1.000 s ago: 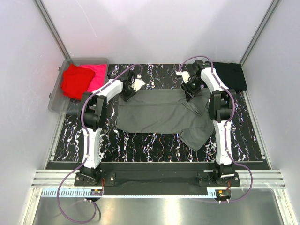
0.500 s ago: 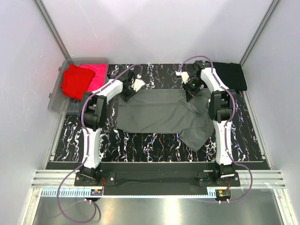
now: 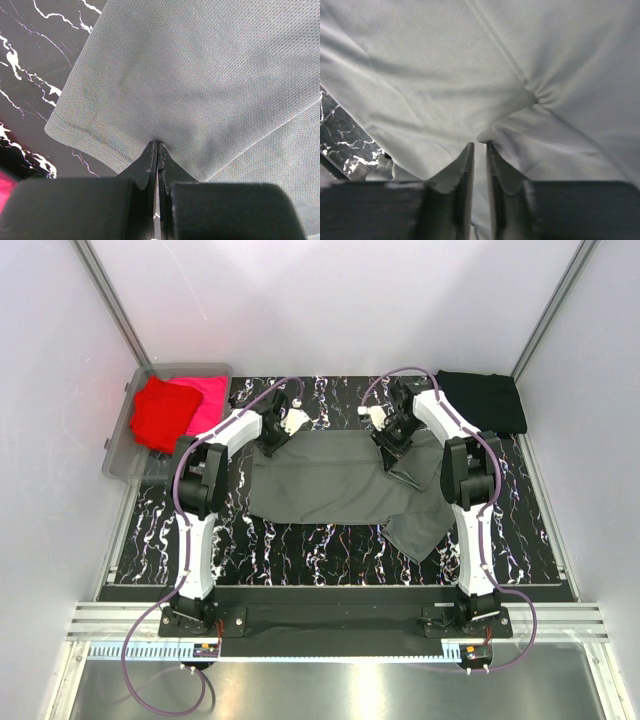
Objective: Fold and stack the t-shirts
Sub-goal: Fold the tshirt
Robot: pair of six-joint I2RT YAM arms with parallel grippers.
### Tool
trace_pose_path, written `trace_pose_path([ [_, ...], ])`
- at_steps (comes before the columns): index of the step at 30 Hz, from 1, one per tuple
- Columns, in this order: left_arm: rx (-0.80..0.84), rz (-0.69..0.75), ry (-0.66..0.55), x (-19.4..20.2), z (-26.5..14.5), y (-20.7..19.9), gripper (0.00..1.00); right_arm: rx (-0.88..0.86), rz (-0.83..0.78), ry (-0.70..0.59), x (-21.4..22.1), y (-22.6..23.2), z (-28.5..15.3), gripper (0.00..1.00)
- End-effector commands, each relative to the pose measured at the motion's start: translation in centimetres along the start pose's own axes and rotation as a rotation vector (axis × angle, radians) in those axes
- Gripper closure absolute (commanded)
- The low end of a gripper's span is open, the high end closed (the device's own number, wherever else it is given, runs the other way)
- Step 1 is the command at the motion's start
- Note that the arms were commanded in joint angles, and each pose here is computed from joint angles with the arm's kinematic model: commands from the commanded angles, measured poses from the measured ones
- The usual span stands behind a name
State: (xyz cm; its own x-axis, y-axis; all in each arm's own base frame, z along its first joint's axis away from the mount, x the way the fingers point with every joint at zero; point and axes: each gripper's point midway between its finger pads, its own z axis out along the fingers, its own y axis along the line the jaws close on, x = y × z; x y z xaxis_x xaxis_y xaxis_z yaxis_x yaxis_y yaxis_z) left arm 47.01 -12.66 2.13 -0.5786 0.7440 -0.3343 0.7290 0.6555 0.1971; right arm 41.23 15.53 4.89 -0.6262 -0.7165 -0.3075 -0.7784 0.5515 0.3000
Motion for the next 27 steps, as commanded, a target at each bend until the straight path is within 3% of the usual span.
trace_pose_path([
  [1, -0.037, 0.003, -0.064, -2.1, -2.1, 1.0, 1.0, -0.011, -0.011, -0.031, -0.6, 1.8, -1.6, 0.73],
  [5, -0.045, 0.006, -0.074, -2.4, -2.4, 1.3, 1.0, -0.018, -0.016, -0.044, -1.0, 2.6, -2.1, 0.62],
  [9, -0.06, 0.013, -0.091, -3.0, -3.0, 1.9, 1.0, 0.048, -0.066, -0.132, -3.2, 2.8, -5.4, 0.62],
  [14, -0.065, 0.018, -0.081, -3.2, -2.7, 2.7, 1.0, 0.191, -0.04, -0.247, -5.1, -0.3, -8.7, 0.62],
  [20, -0.046, 0.009, -0.039, -2.4, -1.4, 2.7, 1.0, 0.223, 0.161, -0.26, -2.7, -6.3, -8.5, 0.63],
  [27, -0.033, 0.009, 0.038, -1.1, 0.0, 2.9, 1.0, 0.237, 0.268, -0.22, 1.4, -10.2, -7.7, 0.63],
])
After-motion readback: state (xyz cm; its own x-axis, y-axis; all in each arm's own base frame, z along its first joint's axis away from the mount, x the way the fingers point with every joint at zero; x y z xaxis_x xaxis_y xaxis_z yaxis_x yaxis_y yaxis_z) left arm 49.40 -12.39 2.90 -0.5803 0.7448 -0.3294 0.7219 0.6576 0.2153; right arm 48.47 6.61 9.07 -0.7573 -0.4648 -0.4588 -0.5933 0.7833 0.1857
